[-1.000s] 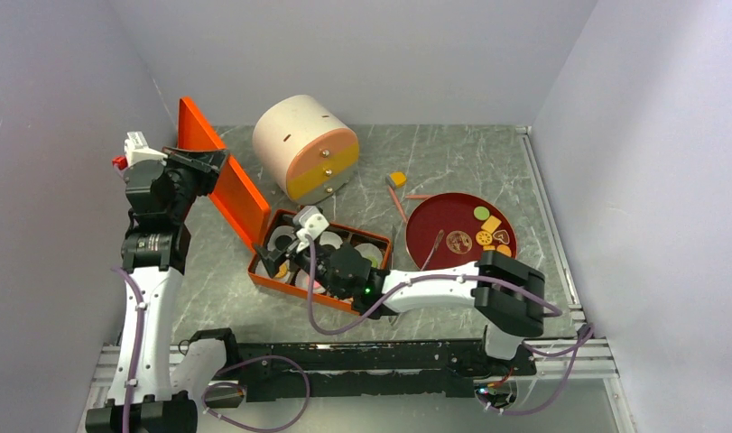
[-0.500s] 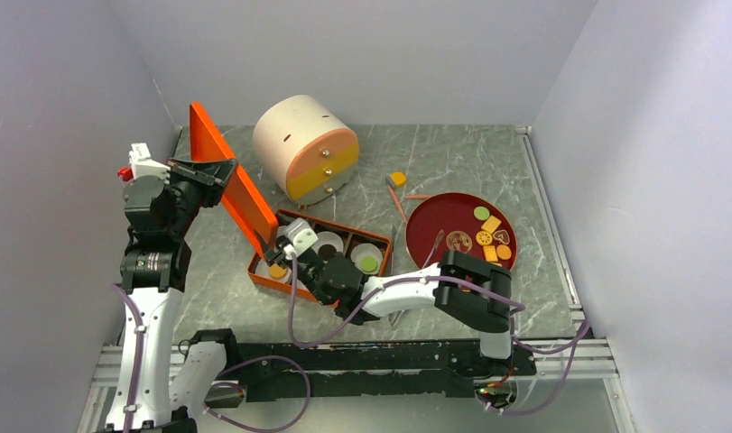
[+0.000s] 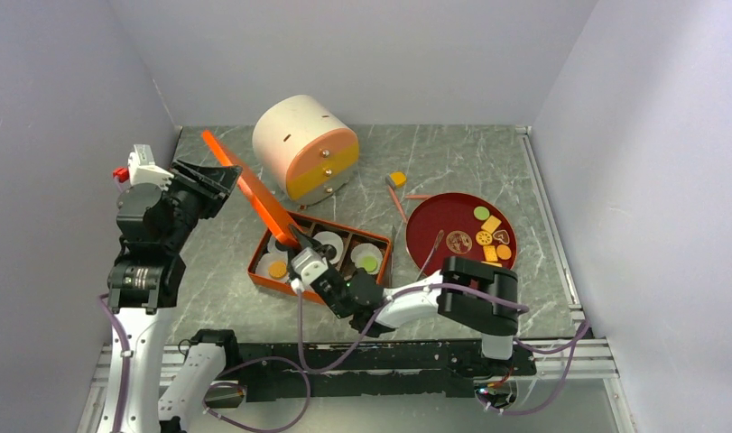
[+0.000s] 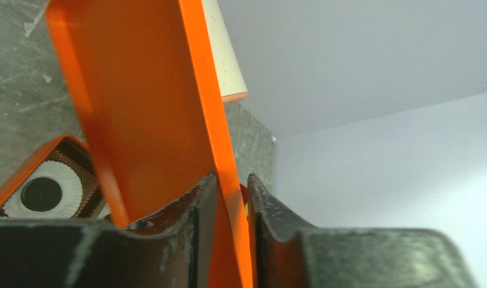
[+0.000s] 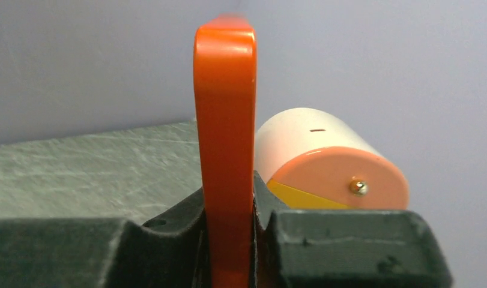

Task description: Pack the cookies

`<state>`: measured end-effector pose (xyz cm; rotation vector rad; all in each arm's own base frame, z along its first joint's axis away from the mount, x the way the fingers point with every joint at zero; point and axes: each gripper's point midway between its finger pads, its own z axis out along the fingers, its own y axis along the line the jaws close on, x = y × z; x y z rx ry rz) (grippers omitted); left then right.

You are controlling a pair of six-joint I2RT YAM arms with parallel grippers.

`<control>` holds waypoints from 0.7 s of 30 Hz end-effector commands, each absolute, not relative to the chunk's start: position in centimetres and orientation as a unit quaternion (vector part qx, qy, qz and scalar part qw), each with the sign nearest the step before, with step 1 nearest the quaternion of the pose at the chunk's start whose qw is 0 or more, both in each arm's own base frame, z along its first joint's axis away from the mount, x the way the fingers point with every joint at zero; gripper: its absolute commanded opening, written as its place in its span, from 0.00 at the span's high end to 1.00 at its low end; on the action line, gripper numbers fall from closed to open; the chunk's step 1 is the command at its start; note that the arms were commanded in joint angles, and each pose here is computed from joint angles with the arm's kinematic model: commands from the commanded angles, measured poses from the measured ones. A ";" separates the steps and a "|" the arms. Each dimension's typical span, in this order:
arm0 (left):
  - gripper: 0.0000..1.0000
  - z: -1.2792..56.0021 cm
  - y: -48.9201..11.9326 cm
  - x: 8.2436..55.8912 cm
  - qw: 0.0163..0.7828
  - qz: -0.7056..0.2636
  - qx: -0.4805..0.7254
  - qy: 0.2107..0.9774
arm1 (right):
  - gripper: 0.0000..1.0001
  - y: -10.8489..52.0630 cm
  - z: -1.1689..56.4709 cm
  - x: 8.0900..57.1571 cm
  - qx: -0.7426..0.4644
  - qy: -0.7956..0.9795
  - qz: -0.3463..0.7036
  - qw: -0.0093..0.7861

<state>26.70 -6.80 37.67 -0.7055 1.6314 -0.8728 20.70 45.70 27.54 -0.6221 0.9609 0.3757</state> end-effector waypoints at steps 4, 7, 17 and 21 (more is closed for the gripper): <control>0.36 38.8 -5.2 25.7 0.597 -0.300 -0.271 0.693 | 1.00 42.3 32.4 17.5 -0.315 0.331 0.073 0.886; 0.30 37.7 -5.0 25.7 0.594 -0.280 -0.263 0.707 | 1.00 41.7 32.2 16.8 -0.338 0.302 0.025 0.891; 0.26 31.0 -5.1 25.0 0.536 -0.235 -0.257 0.769 | 1.00 40.6 33.5 15.3 -0.358 0.234 -0.025 0.904; 0.24 28.0 -5.1 25.0 0.506 -0.225 -0.268 0.788 | 1.00 40.4 34.0 14.8 -0.361 0.211 -0.043 0.908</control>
